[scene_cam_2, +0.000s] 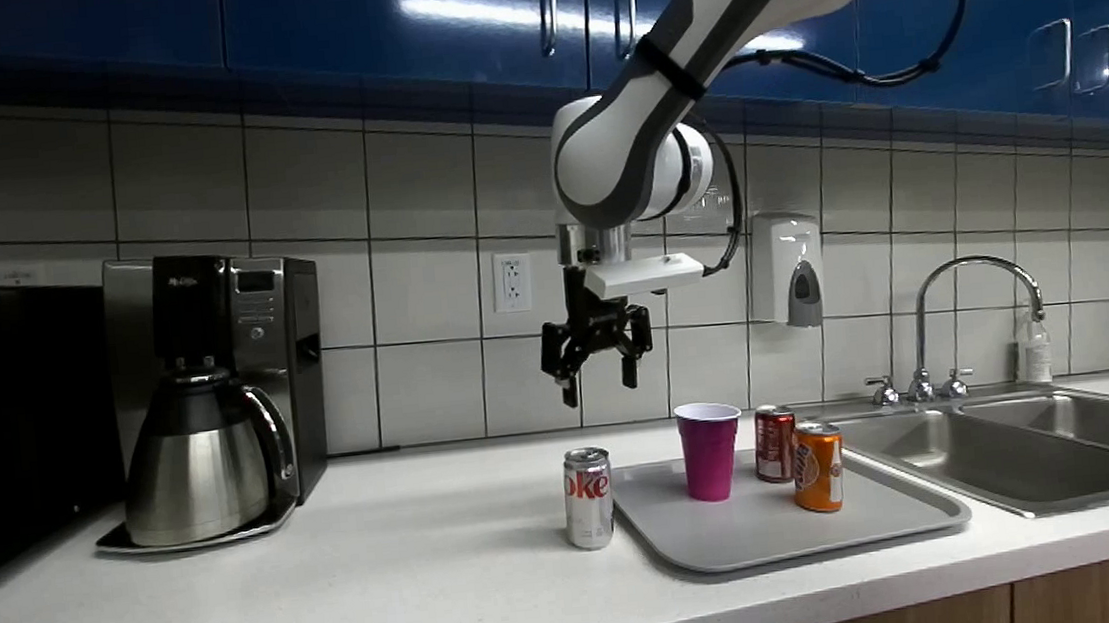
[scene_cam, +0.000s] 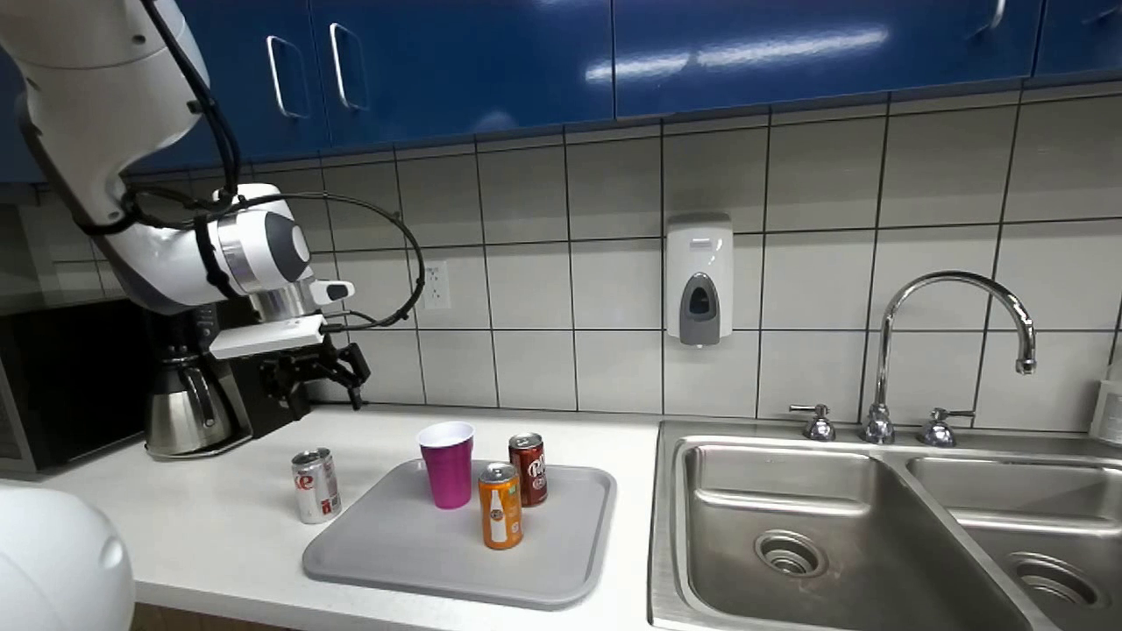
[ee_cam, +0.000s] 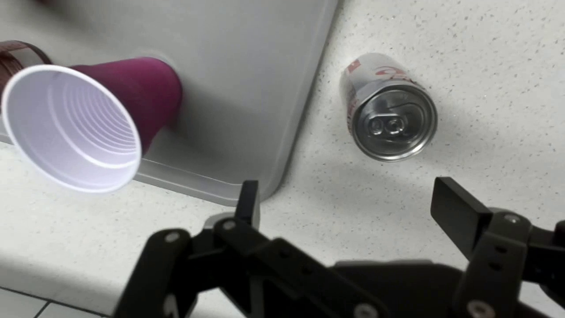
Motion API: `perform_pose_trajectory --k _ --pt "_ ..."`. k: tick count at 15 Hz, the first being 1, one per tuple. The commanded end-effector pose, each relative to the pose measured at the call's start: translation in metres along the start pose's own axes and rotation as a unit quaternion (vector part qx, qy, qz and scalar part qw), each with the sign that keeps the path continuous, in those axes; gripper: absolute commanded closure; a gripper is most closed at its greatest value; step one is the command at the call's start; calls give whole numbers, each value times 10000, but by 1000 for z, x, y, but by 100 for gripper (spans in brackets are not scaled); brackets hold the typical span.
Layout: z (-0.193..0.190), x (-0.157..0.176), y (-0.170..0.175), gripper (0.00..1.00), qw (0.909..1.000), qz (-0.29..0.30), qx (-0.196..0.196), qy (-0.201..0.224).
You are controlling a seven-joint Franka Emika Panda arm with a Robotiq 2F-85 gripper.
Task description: Remove the cans from the tray and put them on the counter
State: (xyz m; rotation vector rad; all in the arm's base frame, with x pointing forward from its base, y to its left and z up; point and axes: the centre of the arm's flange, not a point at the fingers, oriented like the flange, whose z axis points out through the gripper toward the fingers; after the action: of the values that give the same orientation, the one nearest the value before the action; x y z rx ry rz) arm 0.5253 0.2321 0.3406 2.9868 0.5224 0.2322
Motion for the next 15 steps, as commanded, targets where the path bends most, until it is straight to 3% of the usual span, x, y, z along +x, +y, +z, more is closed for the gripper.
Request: perform_pose_trajectory --k 1,8,15 --pt "-16 -32 40 0 9996 232 -138 -113" --pt "-12 -66 115 0 9955 856 -265 -301" --pt "5 -90 165 0 9890 1362 -296 -497"
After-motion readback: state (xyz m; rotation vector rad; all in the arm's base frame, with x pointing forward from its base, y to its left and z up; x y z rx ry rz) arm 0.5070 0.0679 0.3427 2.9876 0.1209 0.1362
